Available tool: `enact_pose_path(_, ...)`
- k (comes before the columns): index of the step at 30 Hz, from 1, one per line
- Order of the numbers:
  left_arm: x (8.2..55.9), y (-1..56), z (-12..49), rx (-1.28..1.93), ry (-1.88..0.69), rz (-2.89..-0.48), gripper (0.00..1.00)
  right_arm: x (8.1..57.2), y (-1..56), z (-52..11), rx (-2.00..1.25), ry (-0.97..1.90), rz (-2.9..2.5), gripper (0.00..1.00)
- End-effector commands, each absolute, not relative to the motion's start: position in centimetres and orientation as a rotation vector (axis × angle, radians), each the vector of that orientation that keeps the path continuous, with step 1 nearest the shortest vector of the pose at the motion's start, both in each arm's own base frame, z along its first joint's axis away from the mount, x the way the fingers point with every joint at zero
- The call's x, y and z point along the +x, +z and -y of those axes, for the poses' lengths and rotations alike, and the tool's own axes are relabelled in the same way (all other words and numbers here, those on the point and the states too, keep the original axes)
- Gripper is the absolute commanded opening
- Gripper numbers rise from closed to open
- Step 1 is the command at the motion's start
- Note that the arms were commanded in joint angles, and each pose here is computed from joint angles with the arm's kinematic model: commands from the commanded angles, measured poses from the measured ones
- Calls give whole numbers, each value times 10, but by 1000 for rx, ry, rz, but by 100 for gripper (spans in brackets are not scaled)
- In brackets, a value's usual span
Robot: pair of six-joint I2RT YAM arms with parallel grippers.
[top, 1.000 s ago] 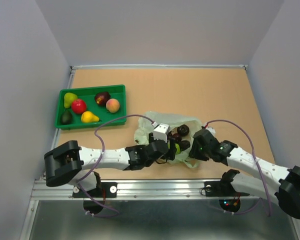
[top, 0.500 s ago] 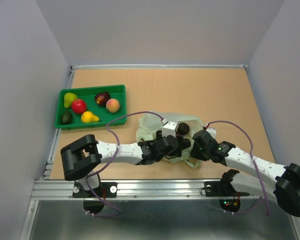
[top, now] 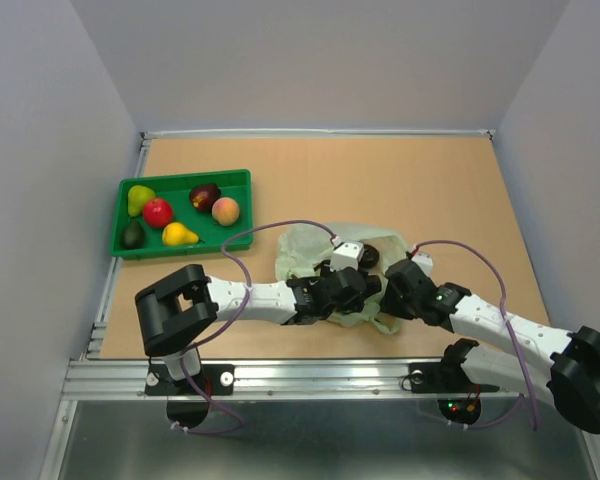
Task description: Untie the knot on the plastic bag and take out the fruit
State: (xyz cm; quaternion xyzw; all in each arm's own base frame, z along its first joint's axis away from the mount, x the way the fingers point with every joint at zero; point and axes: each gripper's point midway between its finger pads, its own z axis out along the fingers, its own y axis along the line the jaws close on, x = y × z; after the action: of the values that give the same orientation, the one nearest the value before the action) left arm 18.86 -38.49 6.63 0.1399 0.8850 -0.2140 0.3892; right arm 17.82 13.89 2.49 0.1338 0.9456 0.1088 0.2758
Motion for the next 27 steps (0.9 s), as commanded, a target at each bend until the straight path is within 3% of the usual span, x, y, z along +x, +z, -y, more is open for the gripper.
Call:
enact_pose_path(1, 190, 121, 395, 361, -666, -2156, 1, 188, 28, -136, 371, 286, -2475, 40)
enact_pose_path(11, 183, 260, 393, 467, -994, -1856, 0, 190, 29, -136, 370, 285, -2467, 40)
enact_pose_path(15, 214, 290, 365, 378, -1011, -1811, 0, 190, 31, -137, 367, 297, -2459, 40)
enact_pose_path(20, 306, 307, 259, 9, -688, -1799, 0, 189, 34, -139, 354, 318, -2454, 40)
enact_pose_path(27, 384, 256, 88, -437, -281, -1842, 0, 189, 38, -140, 343, 337, -2444, 40)
